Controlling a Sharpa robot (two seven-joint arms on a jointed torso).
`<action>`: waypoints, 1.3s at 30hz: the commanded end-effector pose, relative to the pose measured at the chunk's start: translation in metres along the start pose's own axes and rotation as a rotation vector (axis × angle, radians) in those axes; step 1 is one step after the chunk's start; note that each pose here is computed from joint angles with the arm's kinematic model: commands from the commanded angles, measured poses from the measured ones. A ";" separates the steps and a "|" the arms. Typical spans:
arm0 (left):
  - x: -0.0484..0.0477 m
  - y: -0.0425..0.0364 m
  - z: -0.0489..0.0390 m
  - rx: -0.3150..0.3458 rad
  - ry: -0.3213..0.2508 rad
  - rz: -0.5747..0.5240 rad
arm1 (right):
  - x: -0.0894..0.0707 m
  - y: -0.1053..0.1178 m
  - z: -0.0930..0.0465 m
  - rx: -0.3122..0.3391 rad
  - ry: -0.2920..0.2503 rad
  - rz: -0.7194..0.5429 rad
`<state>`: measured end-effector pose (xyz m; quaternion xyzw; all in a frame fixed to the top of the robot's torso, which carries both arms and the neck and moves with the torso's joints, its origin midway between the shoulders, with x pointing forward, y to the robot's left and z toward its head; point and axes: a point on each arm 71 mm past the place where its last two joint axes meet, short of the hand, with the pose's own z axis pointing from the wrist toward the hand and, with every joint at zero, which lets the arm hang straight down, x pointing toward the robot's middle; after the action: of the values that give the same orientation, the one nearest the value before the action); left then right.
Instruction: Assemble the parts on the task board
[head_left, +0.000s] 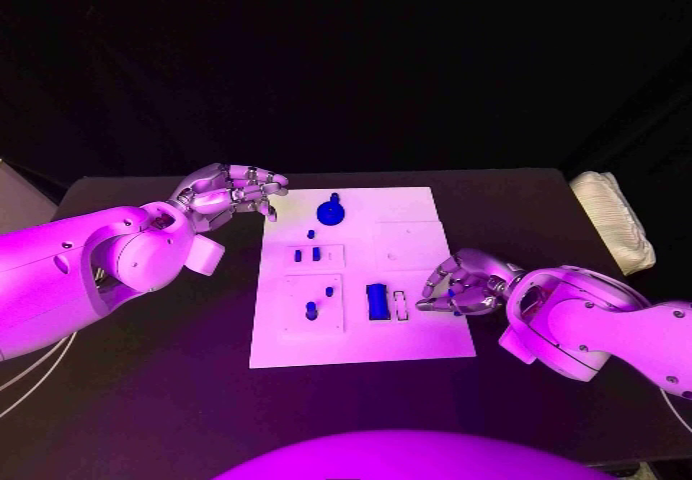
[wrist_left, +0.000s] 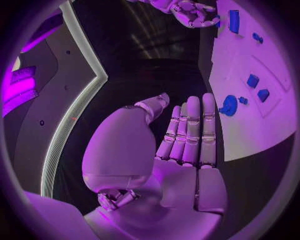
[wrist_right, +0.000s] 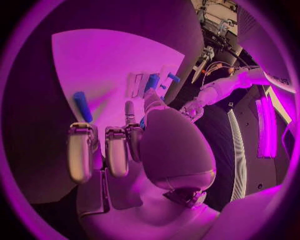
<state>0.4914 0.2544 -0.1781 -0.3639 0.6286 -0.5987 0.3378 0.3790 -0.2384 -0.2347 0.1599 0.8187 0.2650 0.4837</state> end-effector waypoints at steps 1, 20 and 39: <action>0.0033 -0.0030 0.0001 0.036 0.019 -0.014 | -0.013 -0.008 -0.003 -0.035 -0.073 0.014; 0.0030 -0.0016 -0.0028 0.052 0.018 -0.024 | -0.033 -0.038 -0.021 -0.038 -0.232 -0.222; 0.0025 0.0000 -0.0040 0.044 0.022 -0.026 | 0.008 -0.044 -0.012 0.059 -0.162 -0.266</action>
<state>0.4877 0.2569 -0.1789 -0.3625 0.6169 -0.6106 0.3393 0.3645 -0.2713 -0.2616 0.0929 0.8004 0.1822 0.5635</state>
